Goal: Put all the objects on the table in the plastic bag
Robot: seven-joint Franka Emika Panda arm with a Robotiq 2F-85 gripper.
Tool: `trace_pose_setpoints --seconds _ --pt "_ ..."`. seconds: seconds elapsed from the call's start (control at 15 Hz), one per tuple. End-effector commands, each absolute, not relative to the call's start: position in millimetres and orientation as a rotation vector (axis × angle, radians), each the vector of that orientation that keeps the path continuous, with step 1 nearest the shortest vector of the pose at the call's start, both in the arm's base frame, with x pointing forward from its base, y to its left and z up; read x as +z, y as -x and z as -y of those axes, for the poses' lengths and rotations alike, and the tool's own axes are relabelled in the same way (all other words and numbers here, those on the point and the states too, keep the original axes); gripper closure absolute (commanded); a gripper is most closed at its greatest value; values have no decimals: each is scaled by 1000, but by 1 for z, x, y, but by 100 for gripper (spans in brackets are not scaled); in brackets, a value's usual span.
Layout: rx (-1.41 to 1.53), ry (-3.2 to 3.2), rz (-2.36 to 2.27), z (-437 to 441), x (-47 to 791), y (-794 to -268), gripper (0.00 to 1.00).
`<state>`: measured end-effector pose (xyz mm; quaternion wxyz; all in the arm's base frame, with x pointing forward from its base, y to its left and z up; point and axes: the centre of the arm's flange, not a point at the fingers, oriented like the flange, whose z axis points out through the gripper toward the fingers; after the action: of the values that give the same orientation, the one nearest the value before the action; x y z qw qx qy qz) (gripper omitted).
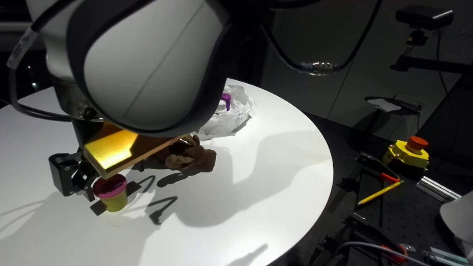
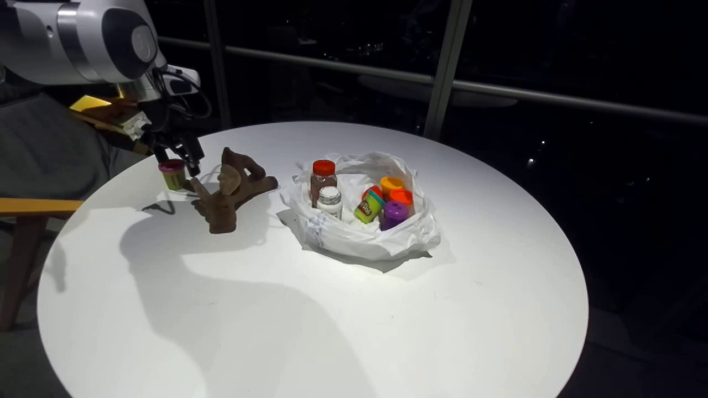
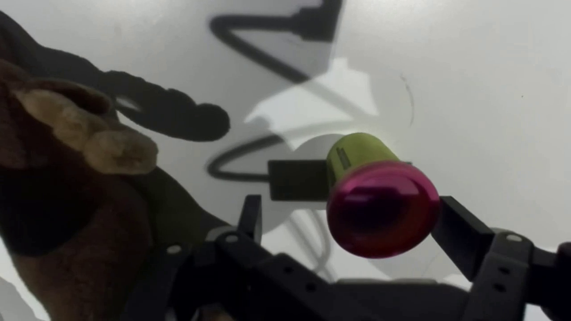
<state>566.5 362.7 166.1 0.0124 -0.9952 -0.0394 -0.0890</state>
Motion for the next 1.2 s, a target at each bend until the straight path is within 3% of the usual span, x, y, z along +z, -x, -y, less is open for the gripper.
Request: trace_pose_setpoints --seconds 0.0,0.33,0.8,1.13 --pt "-335 3105 138 -366 169 -578 32" --pt "-347 3135 113 -357 181 -580 72" --pt "-583 3087 -78 -323 297 -620 73" --pt "-736 3036 -383 -235 383 -669 73"
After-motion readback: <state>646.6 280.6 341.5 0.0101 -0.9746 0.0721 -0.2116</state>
